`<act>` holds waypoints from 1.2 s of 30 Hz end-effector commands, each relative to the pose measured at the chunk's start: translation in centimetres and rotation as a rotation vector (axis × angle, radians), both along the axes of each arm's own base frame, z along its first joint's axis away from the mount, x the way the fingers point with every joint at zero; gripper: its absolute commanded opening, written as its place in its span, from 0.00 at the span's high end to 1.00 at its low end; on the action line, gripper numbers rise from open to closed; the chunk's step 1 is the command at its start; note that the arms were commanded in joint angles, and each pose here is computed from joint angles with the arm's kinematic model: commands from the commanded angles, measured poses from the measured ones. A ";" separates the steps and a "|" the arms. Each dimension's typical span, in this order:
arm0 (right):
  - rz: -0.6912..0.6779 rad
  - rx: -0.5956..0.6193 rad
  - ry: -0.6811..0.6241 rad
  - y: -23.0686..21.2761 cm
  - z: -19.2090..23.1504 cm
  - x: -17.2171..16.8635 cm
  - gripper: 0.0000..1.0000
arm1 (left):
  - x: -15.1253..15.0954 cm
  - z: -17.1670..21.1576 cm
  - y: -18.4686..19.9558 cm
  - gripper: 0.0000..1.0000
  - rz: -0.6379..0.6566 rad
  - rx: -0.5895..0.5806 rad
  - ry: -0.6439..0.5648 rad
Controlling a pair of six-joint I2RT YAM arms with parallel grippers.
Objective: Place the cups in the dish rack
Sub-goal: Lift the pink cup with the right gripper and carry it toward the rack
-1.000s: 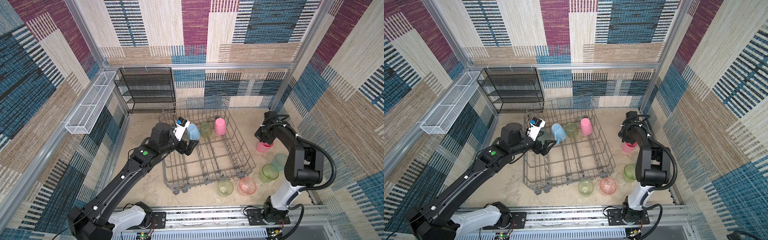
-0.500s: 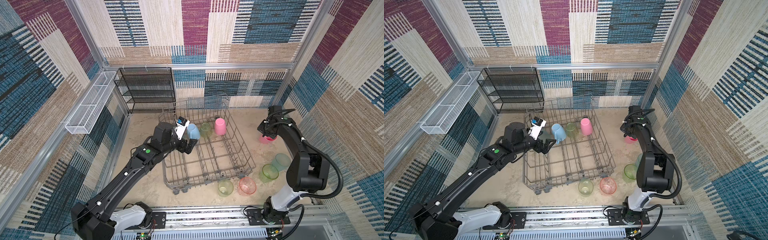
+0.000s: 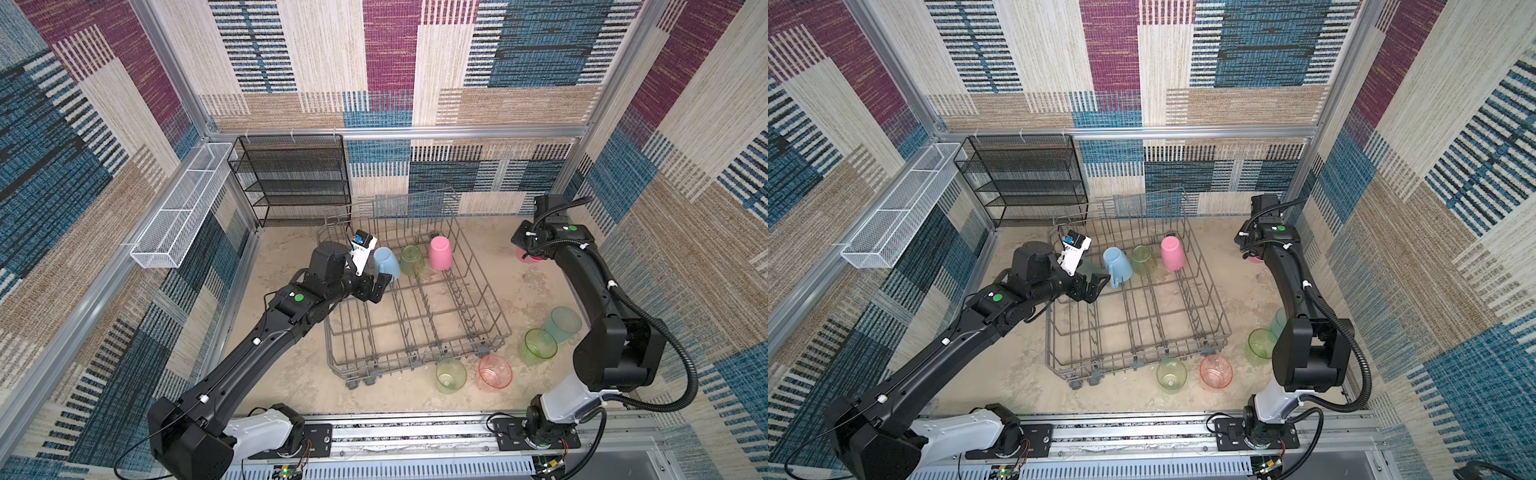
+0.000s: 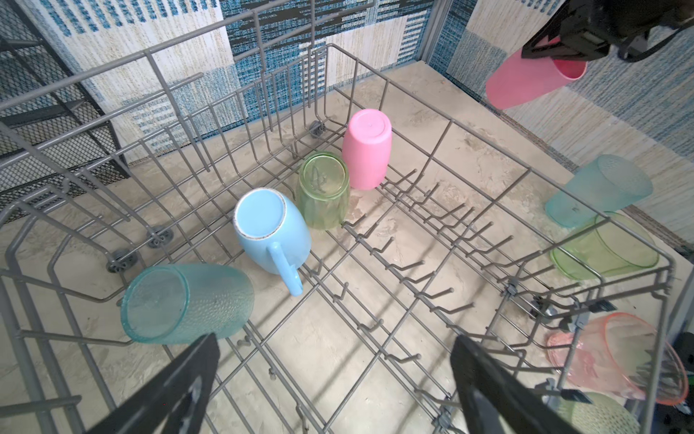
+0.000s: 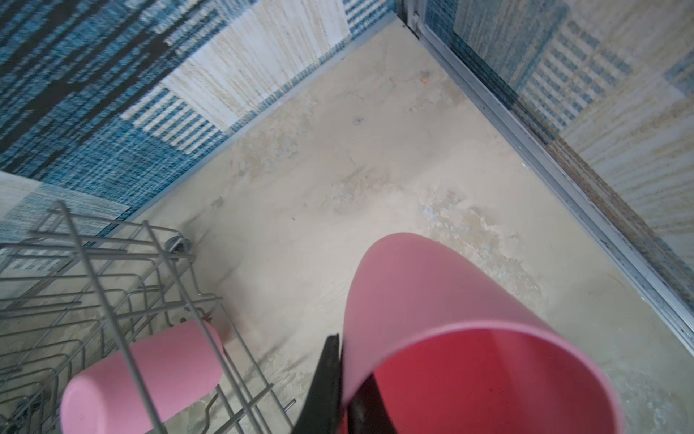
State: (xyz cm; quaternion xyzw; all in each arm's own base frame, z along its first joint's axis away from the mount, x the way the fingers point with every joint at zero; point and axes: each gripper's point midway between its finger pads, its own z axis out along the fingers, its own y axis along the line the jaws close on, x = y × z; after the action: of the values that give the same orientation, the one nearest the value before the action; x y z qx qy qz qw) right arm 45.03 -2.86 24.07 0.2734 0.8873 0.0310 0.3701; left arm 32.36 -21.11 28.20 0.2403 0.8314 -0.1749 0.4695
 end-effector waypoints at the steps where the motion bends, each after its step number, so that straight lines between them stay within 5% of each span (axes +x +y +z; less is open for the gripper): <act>1: 0.022 -0.032 -0.063 1.0 2.1 0.9 0.94 | 0.5 -0.1 0.6 0.00 0.032 0.006 0.002; 17: 0.205 -0.020 -0.358 7.2 12.1 0.8 0.92 | 2.7 -0.4 2.4 0.00 0.150 -0.090 0.064; 36: 0.680 0.133 -0.781 21.0 16.8 -3.3 0.93 | 4.2 3.1 4.4 0.00 0.380 -0.329 0.179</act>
State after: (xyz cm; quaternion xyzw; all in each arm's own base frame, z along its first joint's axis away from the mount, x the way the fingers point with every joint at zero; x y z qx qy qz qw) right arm 42.44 16.31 36.75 0.0020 0.7806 0.2551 0.5706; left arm 36.67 -17.06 30.89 0.0326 0.8568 -0.2177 0.4664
